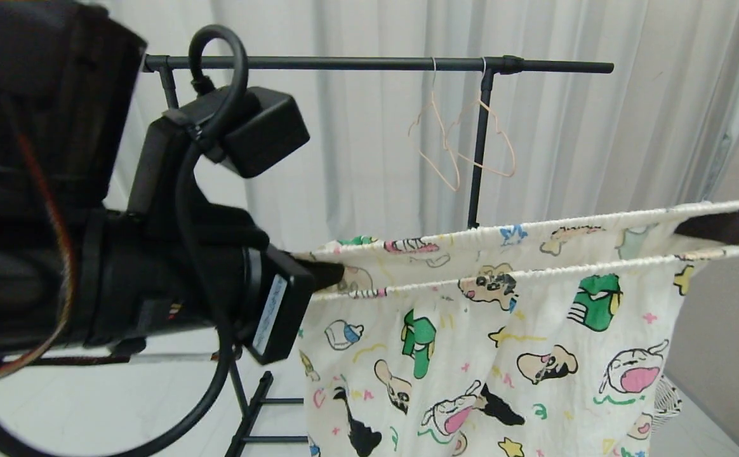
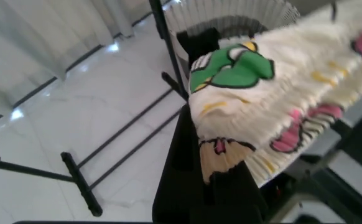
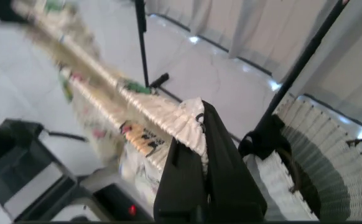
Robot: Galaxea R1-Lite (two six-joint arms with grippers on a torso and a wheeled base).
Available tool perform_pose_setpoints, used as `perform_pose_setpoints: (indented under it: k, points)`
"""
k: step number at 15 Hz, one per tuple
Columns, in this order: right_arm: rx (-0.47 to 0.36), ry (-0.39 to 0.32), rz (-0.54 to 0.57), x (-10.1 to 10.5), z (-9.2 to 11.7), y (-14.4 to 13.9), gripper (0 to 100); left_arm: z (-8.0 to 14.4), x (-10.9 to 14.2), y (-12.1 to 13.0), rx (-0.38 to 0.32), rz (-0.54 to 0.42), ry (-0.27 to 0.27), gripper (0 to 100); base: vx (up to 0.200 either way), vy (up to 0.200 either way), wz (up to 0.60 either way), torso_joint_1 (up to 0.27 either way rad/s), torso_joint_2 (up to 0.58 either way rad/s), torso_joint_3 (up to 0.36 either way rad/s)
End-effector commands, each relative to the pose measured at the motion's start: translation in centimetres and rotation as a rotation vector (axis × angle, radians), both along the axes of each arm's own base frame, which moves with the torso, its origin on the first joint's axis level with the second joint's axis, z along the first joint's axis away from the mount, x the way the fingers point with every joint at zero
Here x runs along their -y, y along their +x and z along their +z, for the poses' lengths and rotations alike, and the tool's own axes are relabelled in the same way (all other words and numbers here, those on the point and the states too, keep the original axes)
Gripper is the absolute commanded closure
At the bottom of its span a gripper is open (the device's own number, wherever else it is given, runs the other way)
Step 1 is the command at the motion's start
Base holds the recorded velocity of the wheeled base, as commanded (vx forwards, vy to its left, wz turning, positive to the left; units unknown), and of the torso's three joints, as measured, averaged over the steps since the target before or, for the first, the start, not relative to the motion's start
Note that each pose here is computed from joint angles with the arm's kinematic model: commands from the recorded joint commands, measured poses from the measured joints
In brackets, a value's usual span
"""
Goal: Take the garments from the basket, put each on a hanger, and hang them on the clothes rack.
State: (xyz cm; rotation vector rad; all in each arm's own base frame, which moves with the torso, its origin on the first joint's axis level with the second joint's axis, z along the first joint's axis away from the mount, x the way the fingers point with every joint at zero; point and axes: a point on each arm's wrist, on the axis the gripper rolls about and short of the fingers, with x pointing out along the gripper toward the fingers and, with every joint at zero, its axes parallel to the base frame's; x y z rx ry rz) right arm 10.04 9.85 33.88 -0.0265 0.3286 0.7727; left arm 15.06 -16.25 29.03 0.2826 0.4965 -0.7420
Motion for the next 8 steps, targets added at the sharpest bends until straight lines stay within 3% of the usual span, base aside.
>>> perform_pose_setpoints:
  k: [1, 4, 8]
  points:
    - [-0.005, -0.003, -0.015, -2.4, 0.5, 3.1, 100, -0.9, -2.0, -3.9, 0.004, -0.087, -0.001, 100, 0.0, 0.0, 0.0, 0.0, 0.0, 0.0]
    - [0.011, 0.003, 0.005, -4.3, 1.5, 5.0, 100, -1.8, -2.3, -5.7, -0.005, -0.158, 0.015, 100, 0.0, 0.0, 0.0, 0.0, 0.0, 0.0]
    - [0.029, -0.012, 0.023, -4.7, 1.7, 5.4, 100, -1.9, -1.4, -5.9, -0.012, -0.195, 0.025, 100, 0.0, 0.0, 0.0, 0.0, 0.0, 0.0]
